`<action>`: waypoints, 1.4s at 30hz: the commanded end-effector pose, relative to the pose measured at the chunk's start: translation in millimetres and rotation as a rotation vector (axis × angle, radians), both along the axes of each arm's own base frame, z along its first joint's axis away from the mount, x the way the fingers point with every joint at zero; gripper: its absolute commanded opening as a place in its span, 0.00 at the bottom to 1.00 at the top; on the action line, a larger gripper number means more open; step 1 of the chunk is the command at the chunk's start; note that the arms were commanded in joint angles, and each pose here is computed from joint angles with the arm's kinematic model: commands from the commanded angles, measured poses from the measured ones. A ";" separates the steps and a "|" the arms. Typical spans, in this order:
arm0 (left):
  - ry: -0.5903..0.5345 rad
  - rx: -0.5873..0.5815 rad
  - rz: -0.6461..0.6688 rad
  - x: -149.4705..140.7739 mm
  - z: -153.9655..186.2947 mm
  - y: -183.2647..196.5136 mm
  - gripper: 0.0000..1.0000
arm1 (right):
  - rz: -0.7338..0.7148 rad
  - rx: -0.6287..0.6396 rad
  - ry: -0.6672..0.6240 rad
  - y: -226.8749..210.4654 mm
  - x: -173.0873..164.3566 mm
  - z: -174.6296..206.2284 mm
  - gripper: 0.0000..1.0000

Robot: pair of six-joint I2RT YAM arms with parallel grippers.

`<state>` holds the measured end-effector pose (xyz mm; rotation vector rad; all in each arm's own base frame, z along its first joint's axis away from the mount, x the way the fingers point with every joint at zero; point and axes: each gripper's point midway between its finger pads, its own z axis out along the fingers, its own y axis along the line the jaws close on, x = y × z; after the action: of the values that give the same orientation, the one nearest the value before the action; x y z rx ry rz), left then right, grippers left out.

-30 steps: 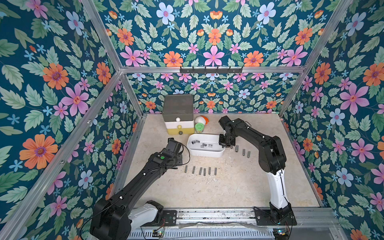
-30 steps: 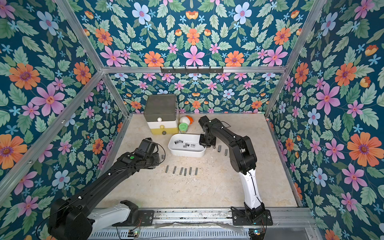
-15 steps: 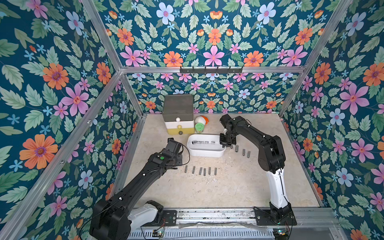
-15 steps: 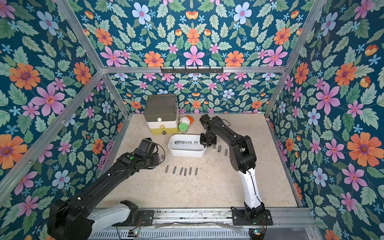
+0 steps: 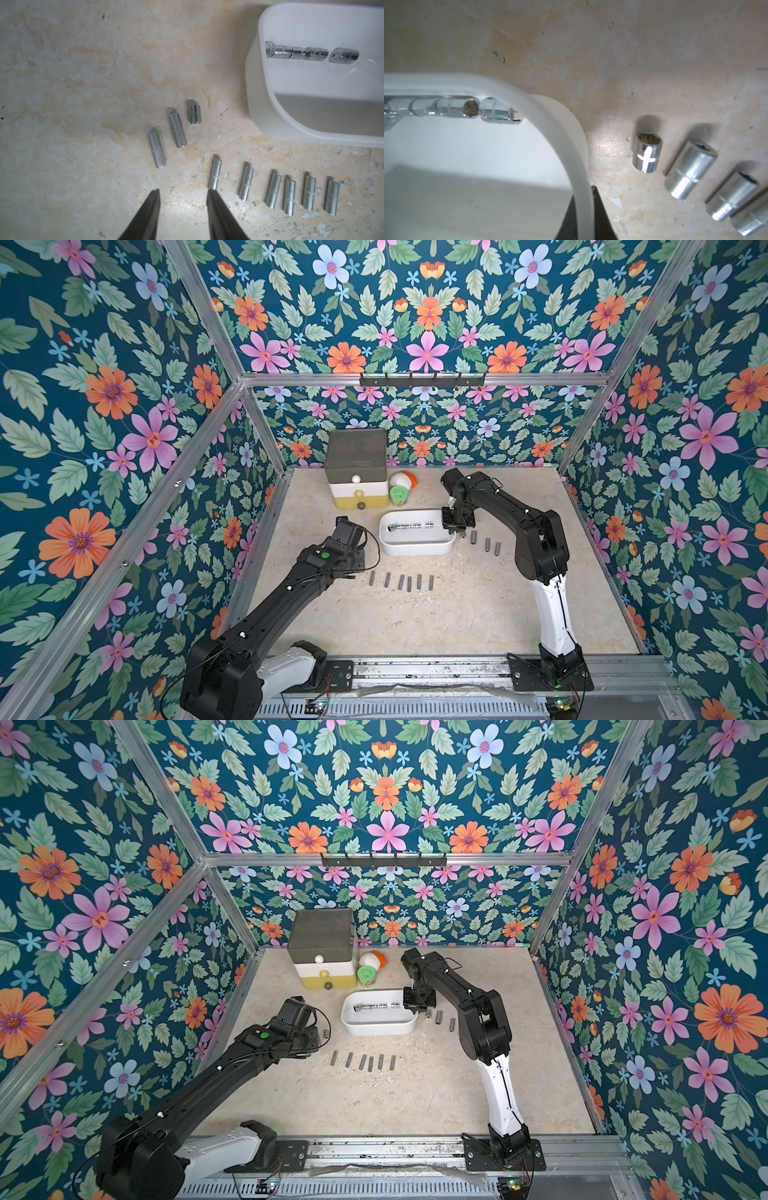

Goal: Take out the socket from the storage box
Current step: Adjust the storage box at the center of the board.

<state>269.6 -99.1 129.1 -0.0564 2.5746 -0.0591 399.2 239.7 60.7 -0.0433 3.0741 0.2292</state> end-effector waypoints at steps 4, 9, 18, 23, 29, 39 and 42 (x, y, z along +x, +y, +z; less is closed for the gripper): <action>-0.007 0.009 0.008 2.4 0.5 1.3 0.44 | 0.006 0.004 -0.045 0.7 6.9 -2.9 0.03; -0.005 0.009 0.008 2.7 -0.3 1.0 0.44 | 0.005 -0.001 -0.059 0.0 9.0 -5.6 0.06; 0.000 0.015 0.009 3.0 -1.7 1.4 0.44 | -0.021 0.018 -0.083 1.0 11.0 -11.6 0.08; 0.005 0.018 0.010 3.1 -3.4 1.6 0.44 | -0.035 0.018 -0.095 -0.6 9.8 -15.6 0.15; 0.013 0.022 0.008 3.1 -5.2 1.3 0.44 | -0.045 0.015 -0.103 -2.3 8.0 -17.2 0.21; 0.011 0.022 0.011 3.3 -4.7 1.7 0.44 | -0.041 0.004 -0.166 -4.5 11.7 11.1 0.36; 0.010 0.017 0.006 4.2 -4.3 0.1 0.44 | -0.026 0.012 -0.219 -4.1 14.7 31.8 0.38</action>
<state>270.5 -98.9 121.8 -0.0535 2.5990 -0.0372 411.1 237.7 76.6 -0.0113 2.8958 0.2461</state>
